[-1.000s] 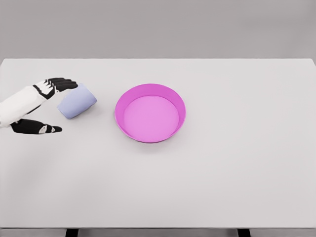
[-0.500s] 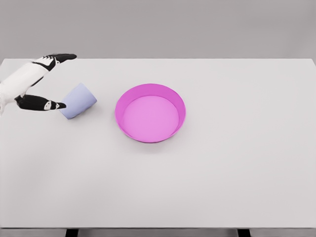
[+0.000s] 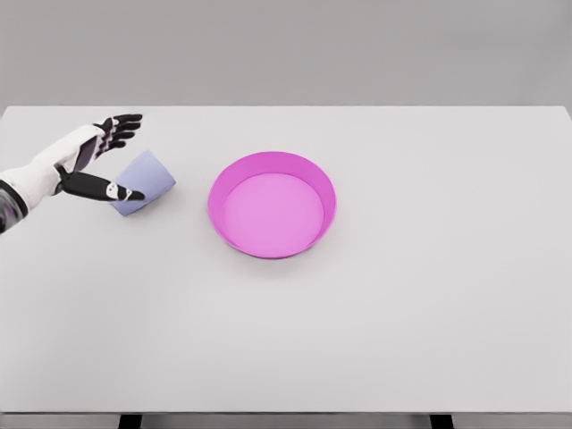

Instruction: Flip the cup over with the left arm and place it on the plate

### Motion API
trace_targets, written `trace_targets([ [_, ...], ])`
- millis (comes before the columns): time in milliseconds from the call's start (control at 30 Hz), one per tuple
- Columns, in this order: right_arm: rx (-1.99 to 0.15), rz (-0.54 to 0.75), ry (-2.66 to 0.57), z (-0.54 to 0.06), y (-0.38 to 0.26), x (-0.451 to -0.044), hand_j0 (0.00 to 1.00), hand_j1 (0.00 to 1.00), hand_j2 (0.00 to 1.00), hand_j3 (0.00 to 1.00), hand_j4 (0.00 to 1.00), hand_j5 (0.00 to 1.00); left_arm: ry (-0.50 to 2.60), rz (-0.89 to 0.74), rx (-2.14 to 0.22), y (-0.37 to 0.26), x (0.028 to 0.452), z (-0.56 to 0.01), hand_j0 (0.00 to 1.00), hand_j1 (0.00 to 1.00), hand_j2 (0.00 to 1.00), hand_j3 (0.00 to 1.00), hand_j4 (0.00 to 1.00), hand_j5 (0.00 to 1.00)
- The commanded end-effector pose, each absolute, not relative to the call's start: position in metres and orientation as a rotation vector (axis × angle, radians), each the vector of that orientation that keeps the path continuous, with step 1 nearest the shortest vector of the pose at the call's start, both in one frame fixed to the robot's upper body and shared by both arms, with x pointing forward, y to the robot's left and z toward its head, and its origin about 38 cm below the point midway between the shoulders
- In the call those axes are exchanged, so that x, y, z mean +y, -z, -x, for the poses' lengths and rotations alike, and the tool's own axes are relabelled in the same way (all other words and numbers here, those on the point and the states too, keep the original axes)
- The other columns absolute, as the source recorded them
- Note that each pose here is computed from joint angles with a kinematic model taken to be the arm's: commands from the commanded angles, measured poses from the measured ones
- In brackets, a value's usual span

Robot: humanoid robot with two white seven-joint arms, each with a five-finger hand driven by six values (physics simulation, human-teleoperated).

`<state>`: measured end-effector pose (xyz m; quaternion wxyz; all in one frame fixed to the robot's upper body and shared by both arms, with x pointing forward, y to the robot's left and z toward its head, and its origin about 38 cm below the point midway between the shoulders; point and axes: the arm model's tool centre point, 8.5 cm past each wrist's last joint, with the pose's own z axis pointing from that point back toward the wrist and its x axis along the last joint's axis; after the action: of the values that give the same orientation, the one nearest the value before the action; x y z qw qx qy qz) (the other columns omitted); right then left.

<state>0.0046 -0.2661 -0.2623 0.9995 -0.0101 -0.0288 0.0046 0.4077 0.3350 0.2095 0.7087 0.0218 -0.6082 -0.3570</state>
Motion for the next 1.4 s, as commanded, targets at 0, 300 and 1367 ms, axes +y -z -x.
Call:
trace_targets([
  [0, -0.058, 0.02, -0.009, -0.005, 0.262, -0.266, 1.0, 1.0, 1.0, 1.0, 1.0, 1.0, 0.743, -0.076, -1.251, -0.196, 0.345, -0.409, 1.0, 1.0, 1.0, 1.0, 1.0, 1.0],
  [300, -0.058, 0.02, -0.009, -0.005, 0.262, -0.266, 1.0, 1.0, 1.0, 1.0, 1.0, 1.0, 0.73, -0.188, -1.197, -0.197, 0.346, -0.418, 1.0, 1.0, 1.0, 1.0, 1.0, 1.0],
  [1367, -0.058, 0.02, -0.009, -0.005, 0.262, -0.266, 1.0, 1.0, 1.0, 1.0, 1.0, 1.0, 0.894, -0.364, -1.105, -0.166, 0.299, -0.456, 1.0, 1.0, 1.0, 1.0, 1.0, 1.0],
])
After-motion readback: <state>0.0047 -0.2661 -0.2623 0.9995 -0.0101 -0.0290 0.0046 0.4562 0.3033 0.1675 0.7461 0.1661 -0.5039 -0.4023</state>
